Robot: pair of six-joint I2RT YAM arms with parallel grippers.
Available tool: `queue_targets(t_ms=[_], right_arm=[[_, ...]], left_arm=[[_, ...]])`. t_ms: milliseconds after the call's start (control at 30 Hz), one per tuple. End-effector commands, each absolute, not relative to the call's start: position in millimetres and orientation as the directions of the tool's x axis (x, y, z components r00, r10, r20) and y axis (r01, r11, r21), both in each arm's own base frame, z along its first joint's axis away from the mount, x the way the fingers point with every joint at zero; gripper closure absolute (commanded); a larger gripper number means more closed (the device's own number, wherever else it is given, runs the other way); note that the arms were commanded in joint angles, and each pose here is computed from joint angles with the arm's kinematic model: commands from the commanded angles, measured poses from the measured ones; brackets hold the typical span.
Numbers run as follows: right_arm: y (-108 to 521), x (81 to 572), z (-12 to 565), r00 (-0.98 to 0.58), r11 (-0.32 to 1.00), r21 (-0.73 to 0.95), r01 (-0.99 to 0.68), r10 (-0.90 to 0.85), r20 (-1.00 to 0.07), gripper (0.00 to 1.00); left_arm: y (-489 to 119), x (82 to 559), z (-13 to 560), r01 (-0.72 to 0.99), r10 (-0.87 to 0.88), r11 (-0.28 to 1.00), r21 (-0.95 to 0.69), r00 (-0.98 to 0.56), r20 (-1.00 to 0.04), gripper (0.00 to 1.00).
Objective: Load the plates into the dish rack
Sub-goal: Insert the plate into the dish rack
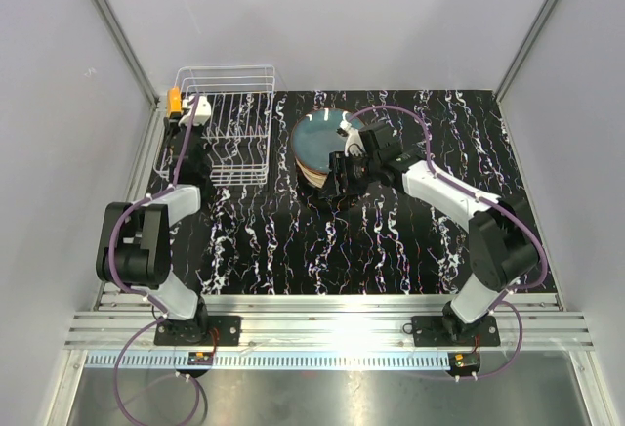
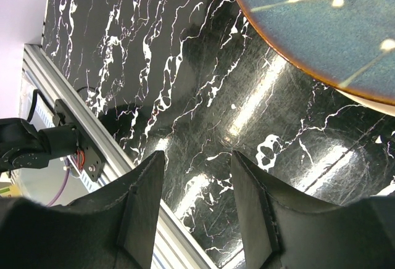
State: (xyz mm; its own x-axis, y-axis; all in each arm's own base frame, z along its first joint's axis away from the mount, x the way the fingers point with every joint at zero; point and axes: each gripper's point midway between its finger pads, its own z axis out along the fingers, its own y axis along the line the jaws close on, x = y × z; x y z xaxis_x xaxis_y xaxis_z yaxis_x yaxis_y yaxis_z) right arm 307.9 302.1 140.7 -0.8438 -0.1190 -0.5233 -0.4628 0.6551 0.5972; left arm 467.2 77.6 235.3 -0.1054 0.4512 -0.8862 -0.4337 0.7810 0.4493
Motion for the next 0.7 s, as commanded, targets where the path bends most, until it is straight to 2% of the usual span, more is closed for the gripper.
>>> queue_targets(t_ms=[0, 433, 533, 667], right_arm=[[308.0, 308.9, 146.8, -0.815, 0.622, 0.592, -0.513, -0.136, -0.564, 0.45], [307.5, 307.8, 144.8, -0.815, 0.621, 0.592, -0.514, -0.137, -0.563, 0.46], [307.3, 307.0, 142.1, -0.818, 0.622, 0.593, -0.511, -0.140, -0.558, 0.46], [308.0, 306.8, 141.7, -0.819, 0.619, 0.597, -0.511, -0.140, -0.556, 0.45]], left_arm=[[79.4, 462.1, 308.0, -0.526, 0.423, 0.802, 0.284, 0.165, -0.891, 1.00], [75.7, 468.4, 288.3, -0.444, 0.358, 0.857, 0.262, 0.147, -0.922, 1.00], [76.5, 469.6, 286.8, -0.437, 0.363, 0.857, 0.273, 0.135, -0.922, 0.97], [75.0, 469.6, 282.2, -0.410, 0.360, 0.867, 0.283, 0.123, -0.925, 0.87]])
